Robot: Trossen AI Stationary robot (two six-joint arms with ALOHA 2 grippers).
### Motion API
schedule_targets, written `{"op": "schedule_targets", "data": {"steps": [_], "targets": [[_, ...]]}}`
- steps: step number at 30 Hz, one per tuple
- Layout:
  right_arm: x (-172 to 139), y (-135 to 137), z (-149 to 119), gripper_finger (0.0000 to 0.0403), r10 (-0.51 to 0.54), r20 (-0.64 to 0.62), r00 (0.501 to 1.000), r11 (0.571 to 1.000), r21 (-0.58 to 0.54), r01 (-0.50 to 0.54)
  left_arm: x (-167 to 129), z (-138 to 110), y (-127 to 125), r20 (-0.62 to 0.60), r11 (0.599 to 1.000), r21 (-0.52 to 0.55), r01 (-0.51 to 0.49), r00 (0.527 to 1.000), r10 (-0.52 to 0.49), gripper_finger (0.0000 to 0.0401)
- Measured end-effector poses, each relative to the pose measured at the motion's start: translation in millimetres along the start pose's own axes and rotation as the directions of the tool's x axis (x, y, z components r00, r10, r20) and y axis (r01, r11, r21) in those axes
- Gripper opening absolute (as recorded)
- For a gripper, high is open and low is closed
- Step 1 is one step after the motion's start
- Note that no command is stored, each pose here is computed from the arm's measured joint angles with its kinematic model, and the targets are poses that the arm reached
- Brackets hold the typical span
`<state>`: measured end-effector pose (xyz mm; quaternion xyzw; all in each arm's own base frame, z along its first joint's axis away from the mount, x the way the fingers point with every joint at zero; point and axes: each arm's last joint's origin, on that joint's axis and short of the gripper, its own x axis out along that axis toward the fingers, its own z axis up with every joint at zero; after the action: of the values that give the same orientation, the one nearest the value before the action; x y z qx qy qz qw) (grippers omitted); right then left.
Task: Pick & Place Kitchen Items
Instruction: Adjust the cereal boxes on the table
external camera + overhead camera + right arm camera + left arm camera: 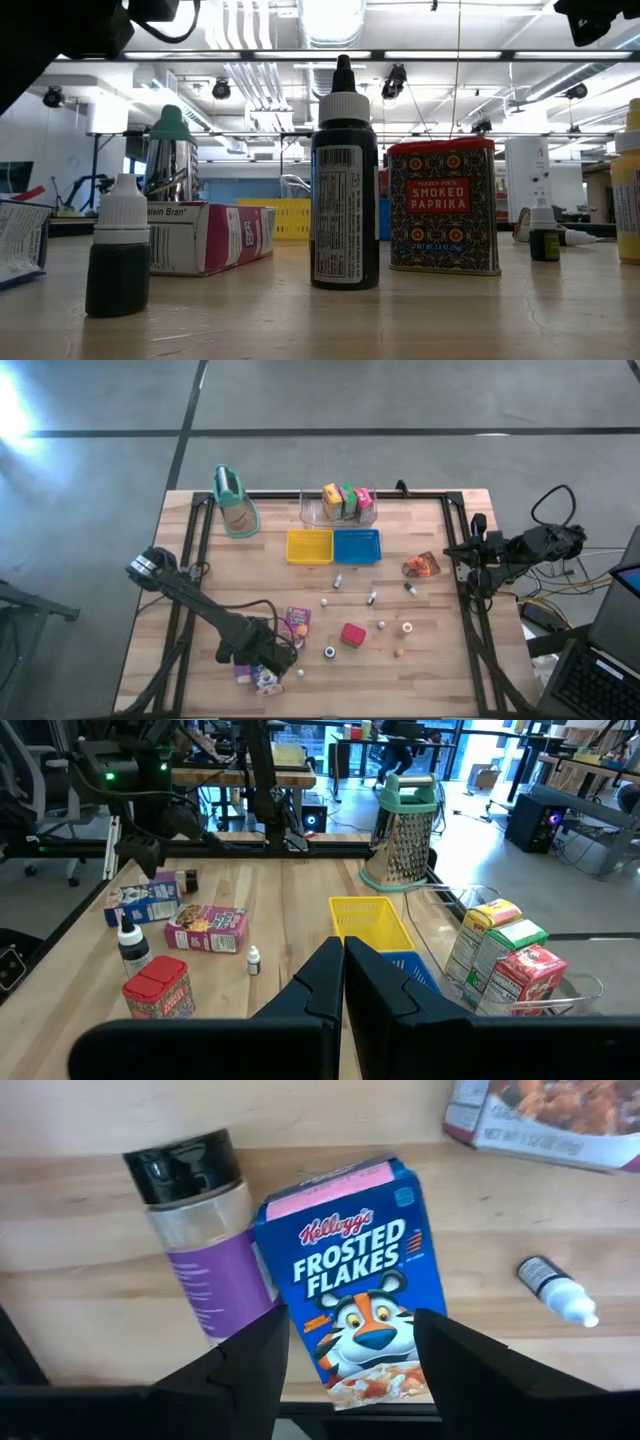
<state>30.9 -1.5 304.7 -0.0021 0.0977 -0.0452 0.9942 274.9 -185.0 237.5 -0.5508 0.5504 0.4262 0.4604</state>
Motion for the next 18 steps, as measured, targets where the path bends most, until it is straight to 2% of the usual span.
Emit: {"op": "schedule_targets", "data": {"steps": [9,12,18], "targets": [[0.0,0.0,0.0,0.0008,0.000,0.000,1.000,1.000,0.000,0.000,-0.3,4.3,-2.2,0.016,0.999,0.045,0.007,1.000,-0.008,0.0231],[0.0,0.0,0.0,0.0008,0.000,0.000,1.000,1.000,0.001,0.000,1.4,8.1,-1.9,0.049,0.999,0.043,0.008,0.999,-0.010,0.0243],[0.0,0.0,0.0,0.0008,0.000,0.000,1.000,1.000,0.001,0.000,12.7,10.8,-3.3,0.035,0.998,0.044,0.040,0.999,-0.042,0.0278]]}}
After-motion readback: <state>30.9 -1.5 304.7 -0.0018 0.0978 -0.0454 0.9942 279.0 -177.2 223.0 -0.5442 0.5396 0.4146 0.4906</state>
